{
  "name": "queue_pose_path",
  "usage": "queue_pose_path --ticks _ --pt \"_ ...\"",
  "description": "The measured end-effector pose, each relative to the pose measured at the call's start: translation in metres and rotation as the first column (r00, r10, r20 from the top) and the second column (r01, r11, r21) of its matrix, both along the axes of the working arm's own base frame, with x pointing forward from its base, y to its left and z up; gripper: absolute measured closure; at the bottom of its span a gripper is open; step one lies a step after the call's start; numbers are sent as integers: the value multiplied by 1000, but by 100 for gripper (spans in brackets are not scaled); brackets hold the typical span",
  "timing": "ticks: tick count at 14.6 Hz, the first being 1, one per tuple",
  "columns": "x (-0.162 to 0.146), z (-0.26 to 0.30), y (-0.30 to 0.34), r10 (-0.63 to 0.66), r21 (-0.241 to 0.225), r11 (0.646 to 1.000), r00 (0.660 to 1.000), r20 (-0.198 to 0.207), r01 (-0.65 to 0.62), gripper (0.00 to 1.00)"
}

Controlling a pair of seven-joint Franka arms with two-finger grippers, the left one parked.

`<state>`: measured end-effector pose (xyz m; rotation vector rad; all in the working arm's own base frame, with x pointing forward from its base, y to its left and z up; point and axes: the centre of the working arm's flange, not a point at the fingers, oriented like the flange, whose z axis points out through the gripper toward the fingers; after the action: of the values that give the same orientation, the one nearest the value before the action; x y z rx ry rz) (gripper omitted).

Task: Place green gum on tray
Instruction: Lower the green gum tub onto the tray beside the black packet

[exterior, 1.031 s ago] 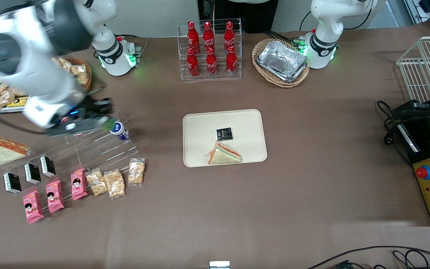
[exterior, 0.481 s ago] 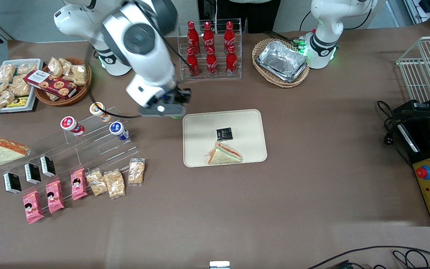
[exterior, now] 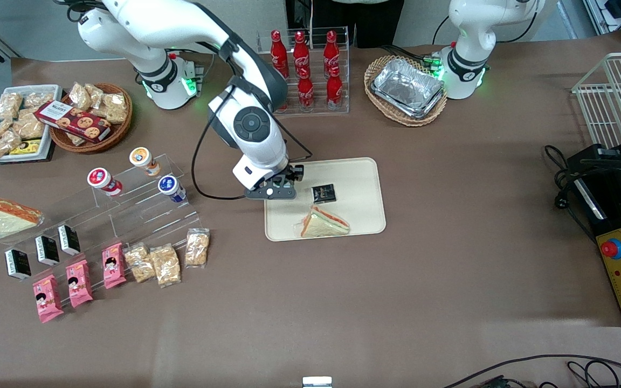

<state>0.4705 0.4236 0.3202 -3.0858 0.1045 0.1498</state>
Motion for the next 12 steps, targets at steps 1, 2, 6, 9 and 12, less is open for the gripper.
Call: queue_pose_path --ticks 1,2,6,9,12 --pt "-7 -15 -3 2 1 1000 1000 1 -2 41" --pt "-14 -27 -5 4 -2 1000 1000 -1 -4 41" --pt "-44 -68 -13 17 5 1000 1000 3 -17 41" --pt "-61 -92 -23 22 -4 1000 1000 -6 -22 41" --pt "-65 -92 -20 30 0 1000 1000 -6 -30 39"
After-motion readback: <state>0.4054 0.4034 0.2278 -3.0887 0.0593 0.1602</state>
